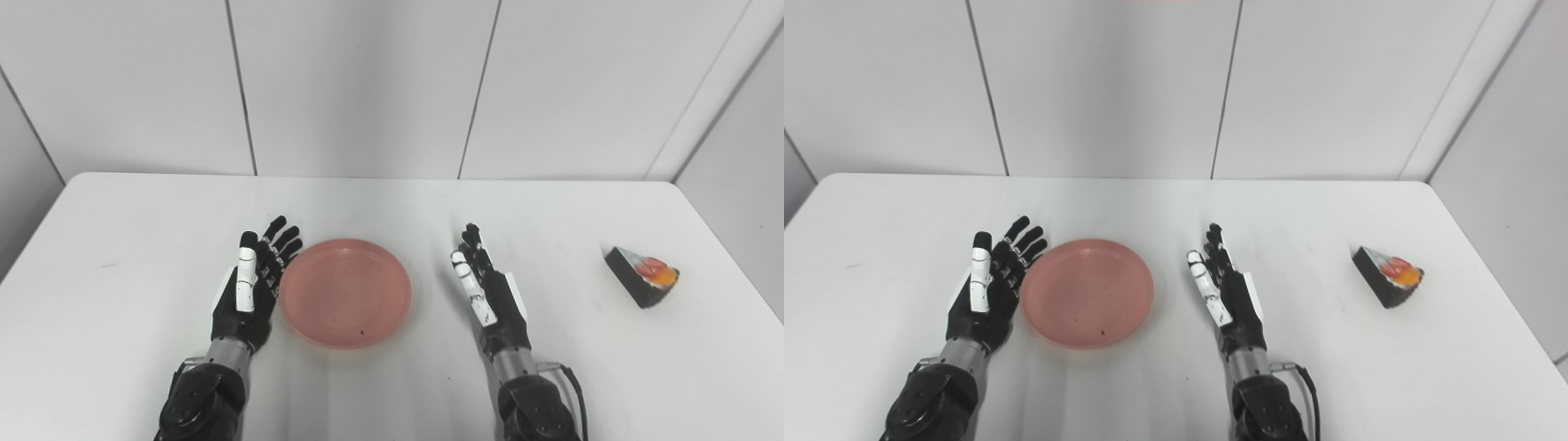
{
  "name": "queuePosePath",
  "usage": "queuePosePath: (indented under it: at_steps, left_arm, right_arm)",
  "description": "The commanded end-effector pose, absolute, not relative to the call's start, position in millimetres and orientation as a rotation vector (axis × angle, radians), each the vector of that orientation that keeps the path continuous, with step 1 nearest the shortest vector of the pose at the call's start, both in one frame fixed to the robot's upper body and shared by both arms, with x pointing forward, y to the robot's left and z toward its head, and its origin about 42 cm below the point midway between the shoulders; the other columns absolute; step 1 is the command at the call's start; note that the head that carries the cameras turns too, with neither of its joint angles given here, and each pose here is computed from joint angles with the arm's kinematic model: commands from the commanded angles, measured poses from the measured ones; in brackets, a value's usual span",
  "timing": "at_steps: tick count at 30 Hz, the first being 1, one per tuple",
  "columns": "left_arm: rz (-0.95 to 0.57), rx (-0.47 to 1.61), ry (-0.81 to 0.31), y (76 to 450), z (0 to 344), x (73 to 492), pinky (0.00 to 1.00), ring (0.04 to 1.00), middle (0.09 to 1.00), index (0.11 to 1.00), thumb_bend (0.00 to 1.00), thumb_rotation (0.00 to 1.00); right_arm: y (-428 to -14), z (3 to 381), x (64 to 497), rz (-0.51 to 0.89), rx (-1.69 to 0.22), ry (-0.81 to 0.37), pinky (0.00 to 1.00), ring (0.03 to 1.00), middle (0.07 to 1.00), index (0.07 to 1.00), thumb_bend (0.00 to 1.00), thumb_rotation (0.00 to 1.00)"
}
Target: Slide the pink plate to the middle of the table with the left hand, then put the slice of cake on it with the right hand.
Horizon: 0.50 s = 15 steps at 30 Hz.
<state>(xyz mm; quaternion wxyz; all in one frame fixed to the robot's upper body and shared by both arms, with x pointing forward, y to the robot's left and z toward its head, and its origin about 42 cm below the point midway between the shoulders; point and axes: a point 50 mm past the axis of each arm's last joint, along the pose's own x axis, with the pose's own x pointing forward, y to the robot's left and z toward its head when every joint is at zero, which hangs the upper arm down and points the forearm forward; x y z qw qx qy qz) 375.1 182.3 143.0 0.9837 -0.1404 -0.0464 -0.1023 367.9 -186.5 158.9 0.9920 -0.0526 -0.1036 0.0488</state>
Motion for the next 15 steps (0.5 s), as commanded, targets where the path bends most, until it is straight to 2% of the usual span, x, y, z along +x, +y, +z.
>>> queuePosePath:
  at_steps: [1, 3, 6, 9, 12, 15]
  left_arm:
    - [-0.185, -0.278, -0.076, 176.0, 135.2, 369.9, 0.93, 0.928, 0.92, 0.91, 0.73, 1.0]
    - [-0.173, -0.27, -0.079, 174.5, 133.1, 370.2, 0.92, 0.924, 0.918, 0.906, 0.73, 1.0]
    - [-0.165, -0.258, -0.086, 173.0, 131.7, 370.8, 0.93, 0.936, 0.933, 0.922, 0.74, 1.0]
    - [-0.16, -0.246, -0.085, 173.3, 127.7, 371.7, 0.94, 0.947, 0.945, 0.937, 0.74, 1.0]
    - [-0.157, -0.238, -0.087, 172.5, 125.6, 371.5, 0.95, 0.962, 0.958, 0.947, 0.75, 1.0]
    - [-0.158, -0.23, -0.085, 172.7, 124.2, 371.7, 0.95, 0.964, 0.96, 0.95, 0.75, 1.0]
  right_arm:
    - [-199.1, 200.4, 382.2, 0.072, -0.185, -0.33, 0.93, 0.946, 0.958, 0.983, 0.59, 0.77]
    - [-213.9, 216.2, 387.0, 0.048, -0.282, -0.363, 0.91, 0.944, 0.947, 0.969, 0.58, 0.76]
    - [-236.1, 242.2, 389.9, 0.001, -0.416, -0.402, 0.88, 0.925, 0.922, 0.943, 0.62, 0.75]
    - [-257.0, 266.4, 390.1, -0.039, -0.489, -0.434, 0.85, 0.895, 0.893, 0.917, 0.65, 0.64]
    - [-277.7, 286.8, 385.8, -0.088, -0.568, -0.418, 0.85, 0.881, 0.876, 0.901, 0.67, 0.53]
    - [-293.6, 301.3, 381.0, -0.121, -0.637, -0.383, 0.85, 0.877, 0.874, 0.895, 0.68, 0.5]
